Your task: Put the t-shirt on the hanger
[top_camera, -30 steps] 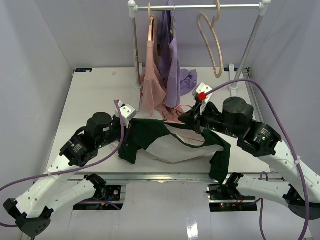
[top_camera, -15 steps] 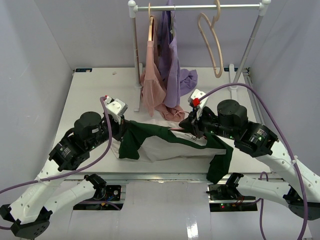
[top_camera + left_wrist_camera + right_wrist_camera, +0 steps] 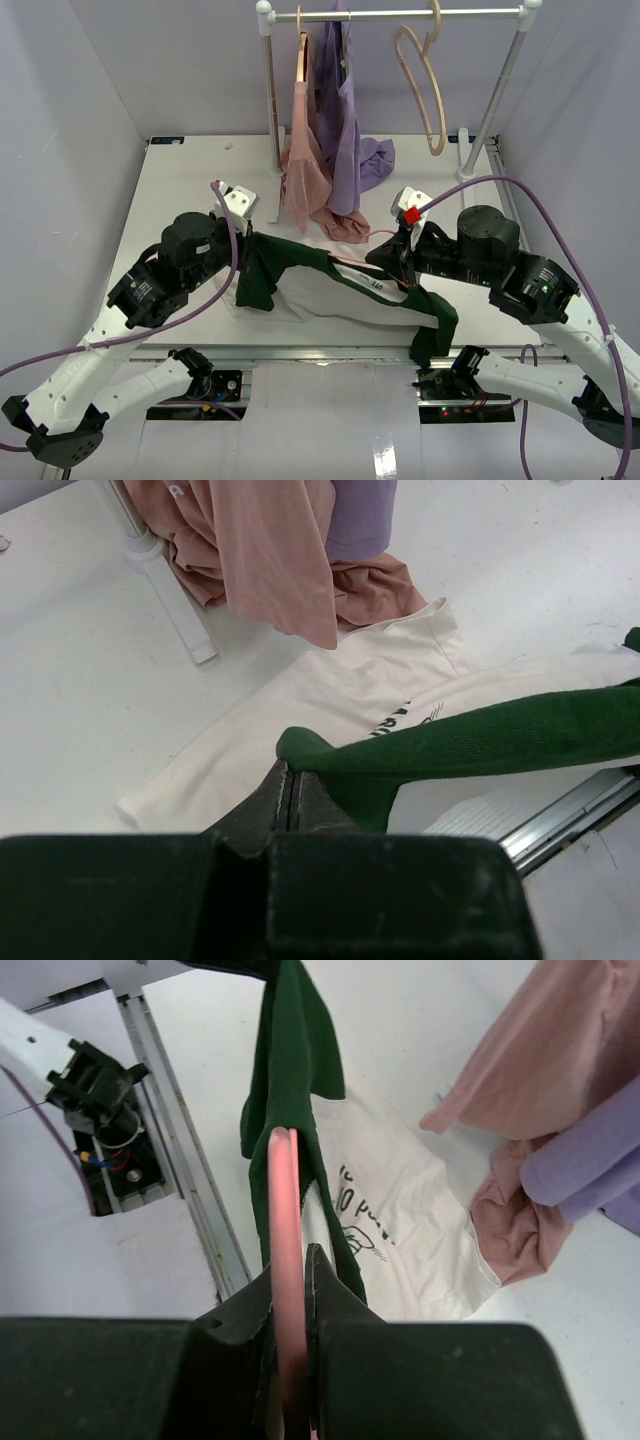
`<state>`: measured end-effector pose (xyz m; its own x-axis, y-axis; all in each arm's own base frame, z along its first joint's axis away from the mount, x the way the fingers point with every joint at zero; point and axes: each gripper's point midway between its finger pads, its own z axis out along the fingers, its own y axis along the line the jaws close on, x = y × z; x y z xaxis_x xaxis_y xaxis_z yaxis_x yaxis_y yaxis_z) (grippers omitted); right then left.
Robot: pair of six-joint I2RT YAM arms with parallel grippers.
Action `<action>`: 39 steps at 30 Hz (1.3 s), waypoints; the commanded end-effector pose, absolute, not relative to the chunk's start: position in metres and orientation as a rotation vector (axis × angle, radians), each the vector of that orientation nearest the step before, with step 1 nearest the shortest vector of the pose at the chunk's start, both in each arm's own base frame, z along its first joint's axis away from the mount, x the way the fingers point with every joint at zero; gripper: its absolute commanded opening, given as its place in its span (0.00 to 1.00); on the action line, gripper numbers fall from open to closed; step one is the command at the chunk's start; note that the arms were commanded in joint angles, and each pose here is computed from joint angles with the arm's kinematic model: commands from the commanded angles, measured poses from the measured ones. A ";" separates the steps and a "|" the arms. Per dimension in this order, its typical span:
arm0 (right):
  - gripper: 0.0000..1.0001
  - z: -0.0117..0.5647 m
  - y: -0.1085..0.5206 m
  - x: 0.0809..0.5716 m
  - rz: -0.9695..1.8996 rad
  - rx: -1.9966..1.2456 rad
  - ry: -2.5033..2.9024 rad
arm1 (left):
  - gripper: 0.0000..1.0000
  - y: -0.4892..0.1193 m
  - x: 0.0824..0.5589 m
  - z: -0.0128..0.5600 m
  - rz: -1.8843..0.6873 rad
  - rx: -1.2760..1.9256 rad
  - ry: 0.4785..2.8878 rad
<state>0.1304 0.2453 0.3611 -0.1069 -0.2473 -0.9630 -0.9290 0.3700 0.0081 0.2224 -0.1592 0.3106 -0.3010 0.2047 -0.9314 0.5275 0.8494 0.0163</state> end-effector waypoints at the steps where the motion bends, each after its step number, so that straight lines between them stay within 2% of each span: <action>1: 0.08 0.415 0.260 0.126 0.907 -1.081 1.426 | 0.10 -0.169 0.223 0.361 -0.426 0.539 1.775; 4: 0.08 0.450 0.263 0.132 0.908 -1.034 1.367 | 0.31 -0.169 0.227 0.380 -0.410 0.534 1.760; 6: 0.08 0.458 0.268 0.138 0.894 -1.029 1.392 | 0.42 -0.162 0.231 0.393 -0.362 0.516 1.755; 10: 0.08 0.478 0.267 0.152 0.827 -1.011 1.440 | 0.52 -0.152 0.228 0.414 -0.316 0.535 1.743; 17: 0.08 0.473 0.263 0.159 0.793 -0.972 1.459 | 0.57 -0.145 0.211 0.402 -0.341 0.568 1.705; 20: 0.08 0.484 0.263 0.158 0.801 -0.962 1.444 | 0.58 -0.144 0.207 0.400 -0.352 0.583 1.702; 28: 0.08 0.464 0.261 0.164 0.771 -0.943 1.500 | 0.59 -0.137 0.197 0.408 -0.357 0.588 1.683; 34: 0.08 0.482 0.253 0.161 0.780 -0.902 1.469 | 0.60 -0.144 0.181 0.382 -0.446 0.631 1.674; 39: 0.08 0.488 0.253 0.153 0.820 -0.912 1.451 | 0.60 -0.151 0.190 0.357 -0.440 0.621 1.718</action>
<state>0.1636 0.2623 0.4427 -0.0899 -0.2032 -0.9750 -0.8887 0.4583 -0.0136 0.1831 -0.1382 0.3681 -0.1365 0.1826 -0.9737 0.6052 0.7935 0.0639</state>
